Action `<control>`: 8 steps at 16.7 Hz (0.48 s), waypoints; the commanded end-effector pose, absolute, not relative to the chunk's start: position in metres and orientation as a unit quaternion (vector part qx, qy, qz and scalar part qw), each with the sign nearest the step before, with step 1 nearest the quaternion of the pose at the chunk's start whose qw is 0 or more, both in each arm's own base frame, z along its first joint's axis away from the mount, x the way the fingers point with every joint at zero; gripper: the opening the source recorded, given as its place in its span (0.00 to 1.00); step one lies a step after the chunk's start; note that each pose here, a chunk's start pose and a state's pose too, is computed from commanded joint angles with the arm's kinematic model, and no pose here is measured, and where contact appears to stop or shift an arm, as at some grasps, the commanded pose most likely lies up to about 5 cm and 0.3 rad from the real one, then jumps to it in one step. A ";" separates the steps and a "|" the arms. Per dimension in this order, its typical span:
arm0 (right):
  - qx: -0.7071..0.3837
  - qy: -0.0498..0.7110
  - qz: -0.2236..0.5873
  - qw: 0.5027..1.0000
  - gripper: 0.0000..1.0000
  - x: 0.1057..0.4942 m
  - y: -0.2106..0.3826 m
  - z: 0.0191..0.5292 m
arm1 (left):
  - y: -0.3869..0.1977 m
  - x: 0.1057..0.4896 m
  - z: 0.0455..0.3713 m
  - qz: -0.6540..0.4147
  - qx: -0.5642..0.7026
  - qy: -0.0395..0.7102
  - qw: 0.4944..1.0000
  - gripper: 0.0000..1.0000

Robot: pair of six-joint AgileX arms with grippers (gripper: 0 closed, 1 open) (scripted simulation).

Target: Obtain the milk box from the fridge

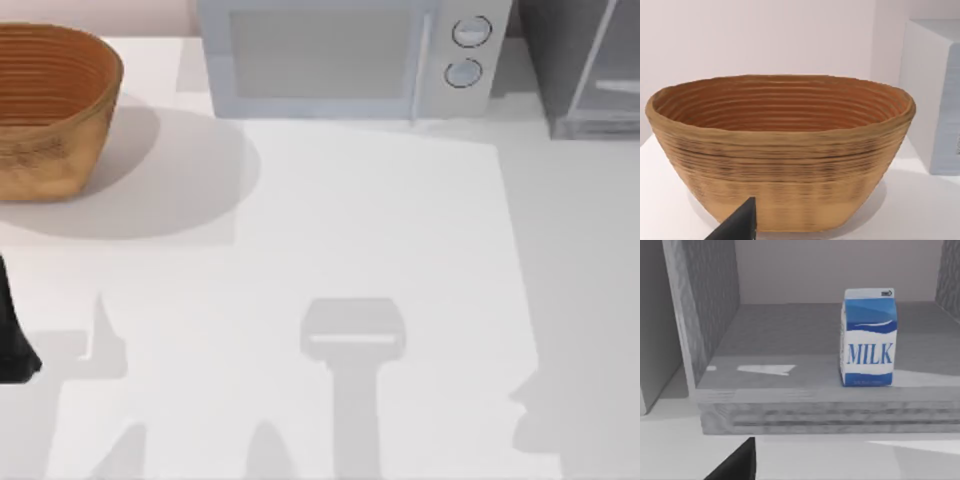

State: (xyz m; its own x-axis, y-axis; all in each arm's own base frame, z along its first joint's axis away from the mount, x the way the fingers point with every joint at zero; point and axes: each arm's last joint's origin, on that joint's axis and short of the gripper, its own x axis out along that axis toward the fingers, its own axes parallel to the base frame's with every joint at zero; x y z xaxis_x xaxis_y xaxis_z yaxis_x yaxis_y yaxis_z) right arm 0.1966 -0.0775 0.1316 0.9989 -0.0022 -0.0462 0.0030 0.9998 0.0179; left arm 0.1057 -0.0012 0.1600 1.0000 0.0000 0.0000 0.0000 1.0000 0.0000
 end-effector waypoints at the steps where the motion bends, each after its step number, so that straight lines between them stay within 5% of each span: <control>1: 0.009 0.020 -0.001 1.000 1.00 0.199 -0.083 0.127 | -0.001 0.106 0.160 0.000 0.000 0.000 1.000 1.00; 8: 0.000 0.000 0.000 1.000 1.00 0.205 -0.102 0.110 | -0.001 0.106 0.160 0.000 0.000 0.000 1.000 1.00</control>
